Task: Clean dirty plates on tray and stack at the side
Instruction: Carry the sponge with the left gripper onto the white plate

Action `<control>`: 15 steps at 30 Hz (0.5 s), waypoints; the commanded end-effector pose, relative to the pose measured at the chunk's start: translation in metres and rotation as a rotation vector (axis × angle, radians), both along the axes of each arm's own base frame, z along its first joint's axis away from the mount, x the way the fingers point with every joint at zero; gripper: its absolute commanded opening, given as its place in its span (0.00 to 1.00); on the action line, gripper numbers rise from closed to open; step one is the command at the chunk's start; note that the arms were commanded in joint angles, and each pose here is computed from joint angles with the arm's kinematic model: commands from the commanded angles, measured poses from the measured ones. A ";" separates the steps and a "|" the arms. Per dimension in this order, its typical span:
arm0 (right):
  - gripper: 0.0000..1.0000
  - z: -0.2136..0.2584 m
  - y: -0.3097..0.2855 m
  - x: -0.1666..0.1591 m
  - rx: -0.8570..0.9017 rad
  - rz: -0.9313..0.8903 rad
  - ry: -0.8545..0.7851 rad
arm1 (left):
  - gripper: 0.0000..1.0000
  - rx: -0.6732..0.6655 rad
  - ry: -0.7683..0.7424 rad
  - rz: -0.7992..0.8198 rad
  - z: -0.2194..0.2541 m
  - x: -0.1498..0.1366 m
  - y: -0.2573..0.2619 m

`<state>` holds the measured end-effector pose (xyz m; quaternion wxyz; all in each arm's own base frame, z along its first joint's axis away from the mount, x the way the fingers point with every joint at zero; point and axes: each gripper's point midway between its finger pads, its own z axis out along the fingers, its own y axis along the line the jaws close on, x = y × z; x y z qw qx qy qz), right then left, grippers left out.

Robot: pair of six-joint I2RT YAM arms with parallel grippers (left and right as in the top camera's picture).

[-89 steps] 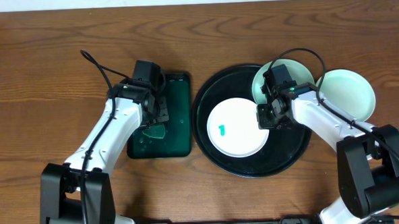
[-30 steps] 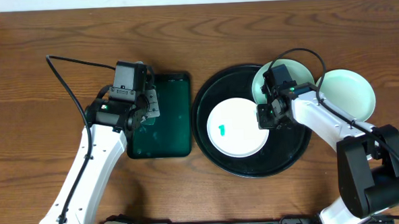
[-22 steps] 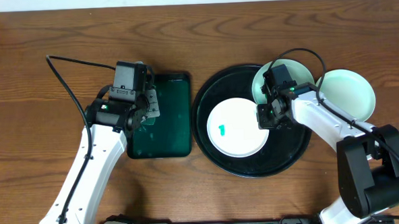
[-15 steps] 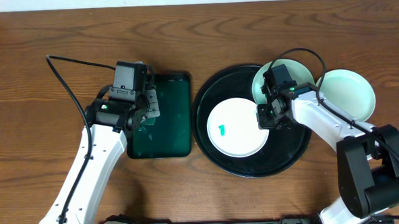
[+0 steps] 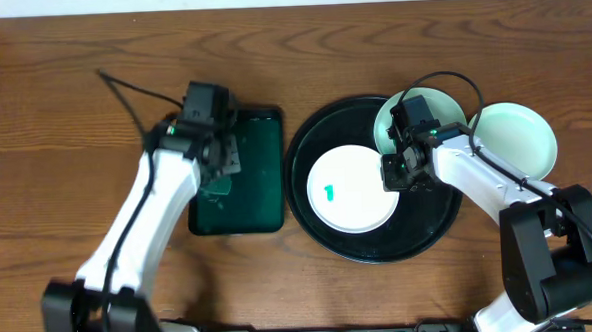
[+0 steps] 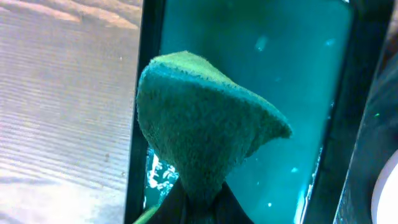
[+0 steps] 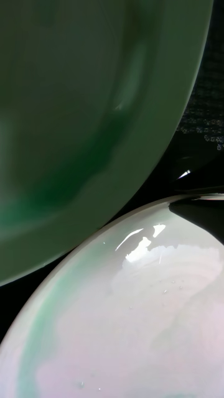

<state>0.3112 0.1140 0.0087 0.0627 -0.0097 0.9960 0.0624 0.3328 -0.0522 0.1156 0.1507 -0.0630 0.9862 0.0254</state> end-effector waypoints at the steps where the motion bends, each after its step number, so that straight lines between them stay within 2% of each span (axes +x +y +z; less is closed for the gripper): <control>1: 0.01 0.001 0.003 -0.003 0.006 0.008 -0.001 | 0.08 -0.006 -0.050 0.030 0.031 0.030 0.001; 6: 0.01 0.001 0.002 -0.003 0.005 0.008 0.000 | 0.07 -0.031 -0.038 0.021 0.031 0.036 -0.006; 12: 0.01 0.001 0.002 -0.003 0.005 0.008 -0.001 | 0.07 -0.296 0.030 -0.066 0.030 0.024 -0.055; 15: 0.01 0.001 0.002 -0.003 0.005 0.008 -0.001 | 0.07 -0.359 0.048 -0.062 0.031 0.019 -0.072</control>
